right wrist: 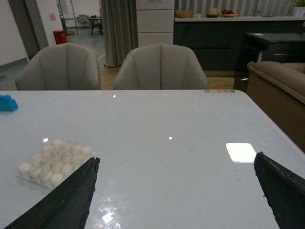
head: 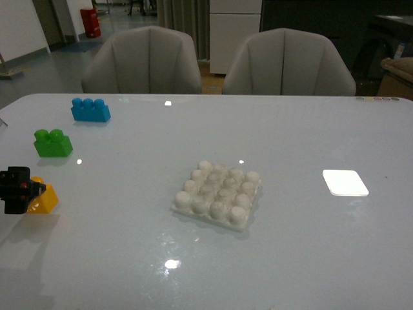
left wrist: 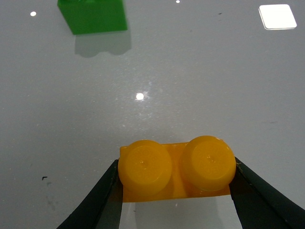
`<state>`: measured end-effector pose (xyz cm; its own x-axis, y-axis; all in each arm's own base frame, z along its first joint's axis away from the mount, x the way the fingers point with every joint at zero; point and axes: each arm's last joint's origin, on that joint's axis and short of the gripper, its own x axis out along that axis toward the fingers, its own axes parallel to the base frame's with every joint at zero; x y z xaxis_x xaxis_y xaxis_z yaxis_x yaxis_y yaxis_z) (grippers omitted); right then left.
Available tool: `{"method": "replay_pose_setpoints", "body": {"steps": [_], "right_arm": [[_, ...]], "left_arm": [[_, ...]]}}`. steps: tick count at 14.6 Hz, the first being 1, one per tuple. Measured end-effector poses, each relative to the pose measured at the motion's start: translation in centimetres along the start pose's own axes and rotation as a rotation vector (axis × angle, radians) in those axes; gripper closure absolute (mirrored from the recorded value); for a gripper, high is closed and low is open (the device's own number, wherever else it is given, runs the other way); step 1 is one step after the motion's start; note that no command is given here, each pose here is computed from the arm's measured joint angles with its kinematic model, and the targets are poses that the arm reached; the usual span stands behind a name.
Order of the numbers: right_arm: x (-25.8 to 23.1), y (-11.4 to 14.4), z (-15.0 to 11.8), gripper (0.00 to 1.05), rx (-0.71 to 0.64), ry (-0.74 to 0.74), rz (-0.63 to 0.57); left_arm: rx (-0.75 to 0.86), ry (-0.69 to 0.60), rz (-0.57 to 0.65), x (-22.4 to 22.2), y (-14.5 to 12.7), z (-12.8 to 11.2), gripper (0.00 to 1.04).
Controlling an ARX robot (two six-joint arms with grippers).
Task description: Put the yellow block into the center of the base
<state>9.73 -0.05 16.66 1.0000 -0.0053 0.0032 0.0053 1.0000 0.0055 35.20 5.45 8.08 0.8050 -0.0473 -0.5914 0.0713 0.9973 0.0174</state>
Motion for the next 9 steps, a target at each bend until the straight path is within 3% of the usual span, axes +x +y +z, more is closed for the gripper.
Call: {"method": "replay_pose_setpoints", "body": {"steps": [3, 4, 6, 8, 9], "right_arm": [[0.0, 0.0, 0.0, 0.06, 0.0, 0.0, 0.0], [0.0, 0.0, 0.0, 0.06, 0.0, 0.0, 0.0], [0.0, 0.0, 0.0, 0.06, 0.0, 0.0, 0.0], [0.0, 0.0, 0.0, 0.06, 0.0, 0.0, 0.0], [0.0, 0.0, 0.0, 0.06, 0.0, 0.0, 0.0]], "left_arm": [[0.056, -0.094, -0.053, -2.6, -2.9, 3.0, 0.48], [0.083, -0.139, -0.091, -3.7, -5.2, 4.3, 0.48], [0.14, -0.174, -0.205, -4.6, -11.9, 5.1, 0.48], [0.202, -0.135, -0.284, -3.8, -18.7, 3.9, 0.48], [0.227, -0.099, -0.344, -2.3, -24.9, 2.6, 0.48]]}}
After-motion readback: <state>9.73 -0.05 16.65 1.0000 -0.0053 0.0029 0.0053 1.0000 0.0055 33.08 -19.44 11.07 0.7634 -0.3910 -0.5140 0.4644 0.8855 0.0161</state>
